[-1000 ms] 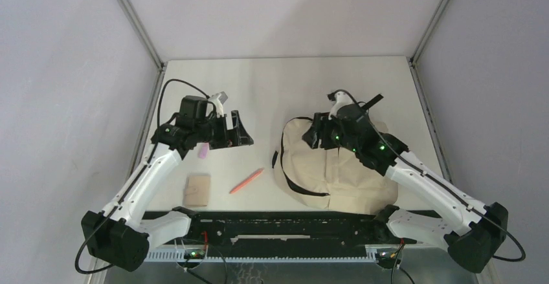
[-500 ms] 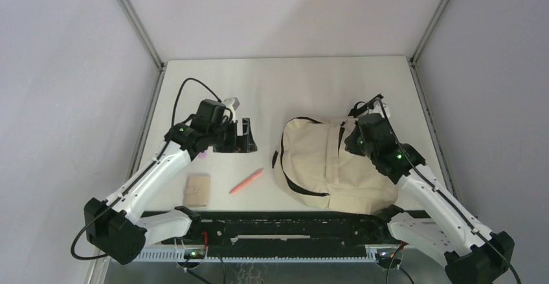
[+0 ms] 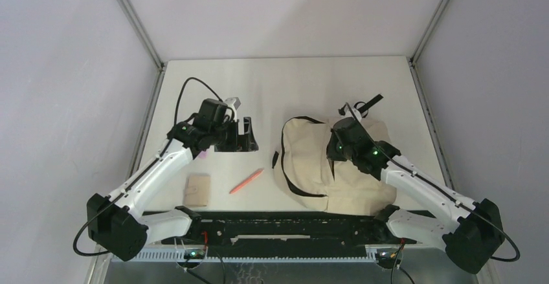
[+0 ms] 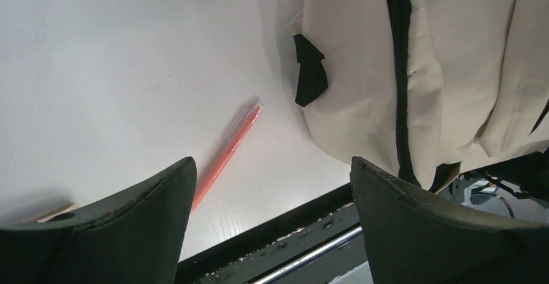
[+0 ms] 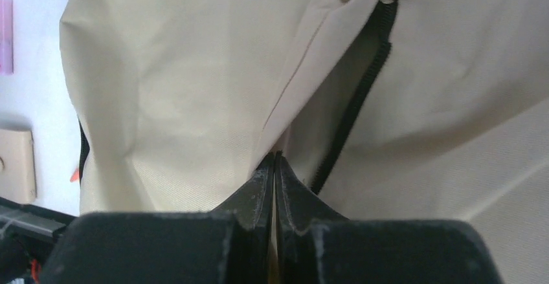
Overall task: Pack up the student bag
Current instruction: Pick up the stationery from the center of the board.
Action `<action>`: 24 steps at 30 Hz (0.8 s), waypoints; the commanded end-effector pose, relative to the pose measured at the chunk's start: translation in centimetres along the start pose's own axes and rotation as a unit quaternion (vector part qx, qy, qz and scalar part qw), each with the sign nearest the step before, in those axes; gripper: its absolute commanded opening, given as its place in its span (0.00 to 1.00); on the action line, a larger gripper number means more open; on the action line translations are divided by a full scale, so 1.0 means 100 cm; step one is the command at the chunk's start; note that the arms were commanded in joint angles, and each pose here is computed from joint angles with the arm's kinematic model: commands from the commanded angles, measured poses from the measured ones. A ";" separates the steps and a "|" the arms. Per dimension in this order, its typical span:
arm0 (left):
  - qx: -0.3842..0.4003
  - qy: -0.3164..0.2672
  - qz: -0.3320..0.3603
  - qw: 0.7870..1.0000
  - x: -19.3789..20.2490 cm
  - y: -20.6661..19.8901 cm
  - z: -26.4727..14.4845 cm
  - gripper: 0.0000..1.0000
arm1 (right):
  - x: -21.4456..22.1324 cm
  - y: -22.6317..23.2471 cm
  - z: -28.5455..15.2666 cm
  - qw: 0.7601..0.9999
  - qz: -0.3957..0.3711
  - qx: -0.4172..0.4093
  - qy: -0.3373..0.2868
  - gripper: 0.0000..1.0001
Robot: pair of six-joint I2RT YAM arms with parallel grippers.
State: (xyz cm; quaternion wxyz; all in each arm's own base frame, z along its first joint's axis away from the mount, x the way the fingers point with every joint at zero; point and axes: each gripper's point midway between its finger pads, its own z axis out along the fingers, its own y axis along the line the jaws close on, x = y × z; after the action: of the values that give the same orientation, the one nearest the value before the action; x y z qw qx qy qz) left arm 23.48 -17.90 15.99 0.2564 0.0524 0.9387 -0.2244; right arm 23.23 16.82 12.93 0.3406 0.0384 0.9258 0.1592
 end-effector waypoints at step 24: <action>-0.163 0.021 0.073 0.984 0.060 0.048 0.023 1.00 | -0.108 0.031 -0.097 0.983 -0.019 -0.042 -0.178 0.51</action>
State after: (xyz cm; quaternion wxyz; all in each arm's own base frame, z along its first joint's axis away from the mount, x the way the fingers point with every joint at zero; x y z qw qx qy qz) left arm 21.17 -14.57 11.41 0.2809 0.0814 0.9526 -0.0835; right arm 24.30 15.89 26.69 0.4873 0.0273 0.8515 0.1918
